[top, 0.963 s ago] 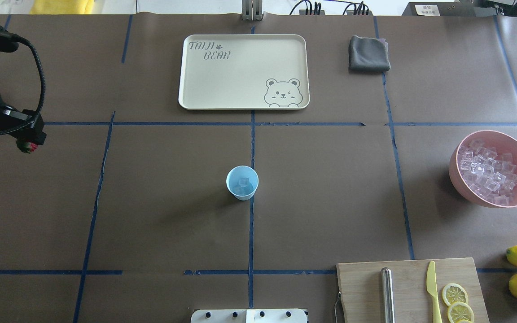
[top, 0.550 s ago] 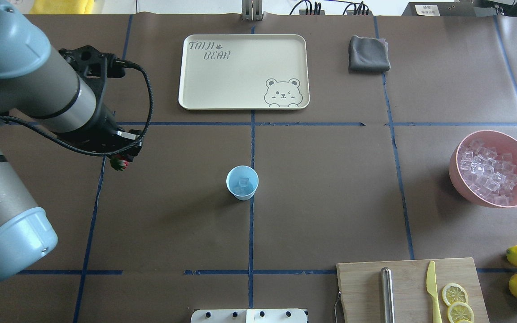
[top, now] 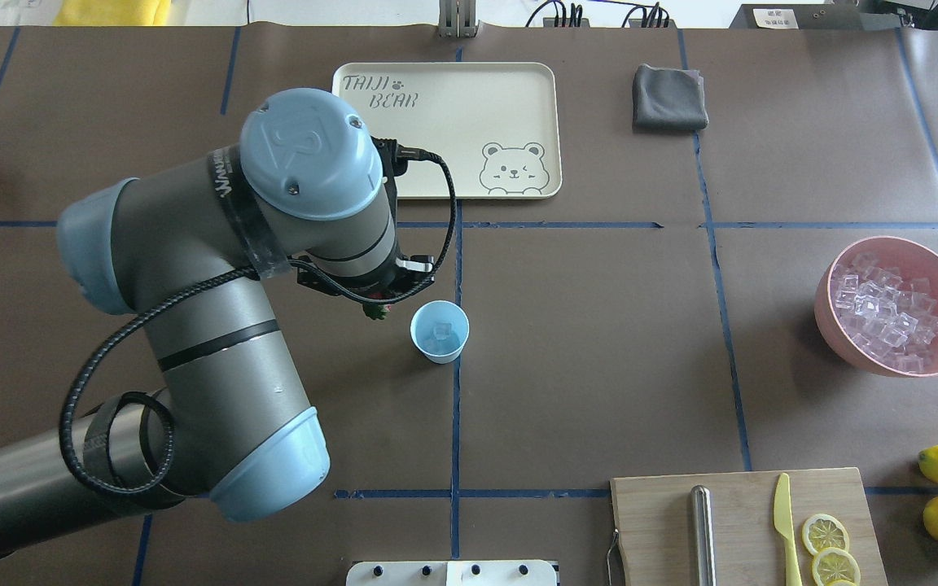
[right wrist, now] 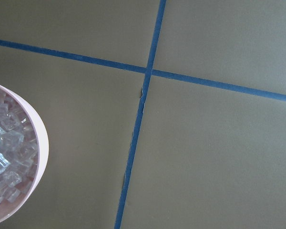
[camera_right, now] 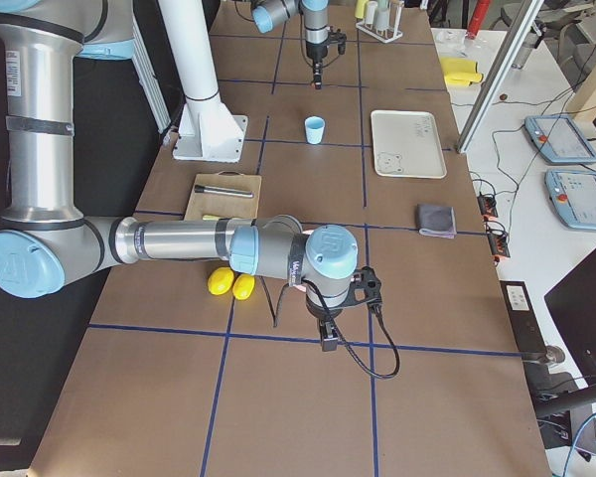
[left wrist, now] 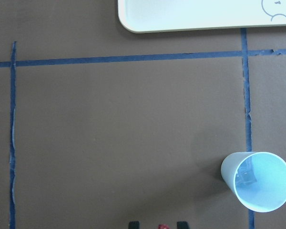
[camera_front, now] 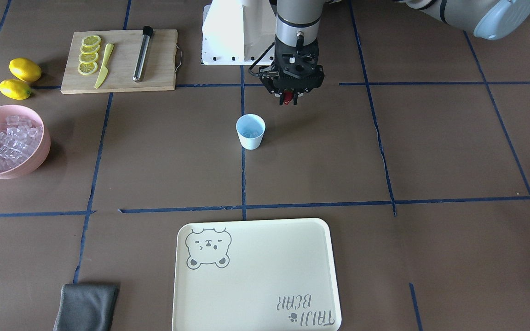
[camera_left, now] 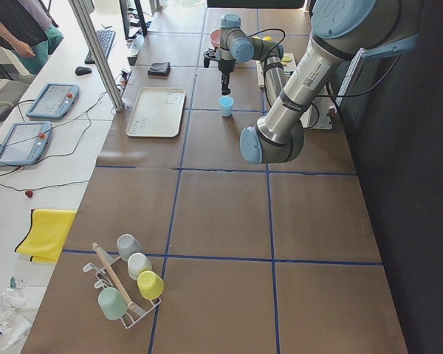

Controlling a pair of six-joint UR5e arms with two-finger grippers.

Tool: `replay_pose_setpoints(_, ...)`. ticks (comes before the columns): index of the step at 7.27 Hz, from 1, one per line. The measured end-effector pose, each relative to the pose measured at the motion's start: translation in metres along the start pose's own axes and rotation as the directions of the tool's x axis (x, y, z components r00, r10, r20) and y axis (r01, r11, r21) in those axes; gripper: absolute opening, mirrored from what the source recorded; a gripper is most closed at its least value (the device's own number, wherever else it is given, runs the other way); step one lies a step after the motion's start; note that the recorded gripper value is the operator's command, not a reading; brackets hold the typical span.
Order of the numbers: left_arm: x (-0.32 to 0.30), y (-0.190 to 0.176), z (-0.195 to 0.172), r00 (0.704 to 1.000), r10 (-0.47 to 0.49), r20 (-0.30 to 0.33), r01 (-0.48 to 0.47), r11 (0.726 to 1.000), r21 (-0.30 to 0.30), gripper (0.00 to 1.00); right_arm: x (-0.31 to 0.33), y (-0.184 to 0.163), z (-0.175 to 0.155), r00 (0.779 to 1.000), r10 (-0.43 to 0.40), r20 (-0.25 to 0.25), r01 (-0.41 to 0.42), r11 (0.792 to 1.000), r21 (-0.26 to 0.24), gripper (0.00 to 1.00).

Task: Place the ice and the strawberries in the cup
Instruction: 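Lower the left gripper over the cup and release the strawberry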

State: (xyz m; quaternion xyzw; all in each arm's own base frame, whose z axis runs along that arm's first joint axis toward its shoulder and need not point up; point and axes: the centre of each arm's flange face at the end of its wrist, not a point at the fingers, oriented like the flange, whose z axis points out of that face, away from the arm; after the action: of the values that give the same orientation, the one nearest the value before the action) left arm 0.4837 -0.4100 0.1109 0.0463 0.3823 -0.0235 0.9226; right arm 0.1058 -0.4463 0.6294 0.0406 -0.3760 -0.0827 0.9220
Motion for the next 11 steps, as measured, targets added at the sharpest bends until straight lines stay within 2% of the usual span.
replay_pose_setpoints(2,0.023,-0.003,0.032,1.0,-0.012,-0.012,0.012,1.0,0.005,0.0,0.001,0.0,0.001,1.0,0.002,0.001,-0.002,1.0,-0.002,1.0)
replay_pose_setpoints(4,0.034,0.001,0.045,1.0,-0.016,-0.024,0.016,1.0,0.001,0.11,0.001,0.0,0.001,1.0,0.002,0.001,-0.002,1.0,-0.002,1.0)
replay_pose_setpoints(5,0.038,0.003,0.046,0.999,-0.018,-0.03,0.018,1.0,-0.002,0.52,0.001,0.0,0.001,1.0,0.002,0.001,-0.002,1.0,-0.002,1.0)
replay_pose_setpoints(6,0.042,0.004,0.046,0.999,-0.019,-0.036,0.019,1.0,-0.003,0.99,0.0,0.0,0.0,1.0,0.002,0.0,-0.002,1.0,-0.001,1.0)
replay_pose_setpoints(11,0.051,0.003,0.041,0.999,-0.028,-0.044,0.028,1.0,-0.002,1.0,0.0,0.0,0.0,1.0,0.0,0.0,0.0,1.0,0.0,1.0)
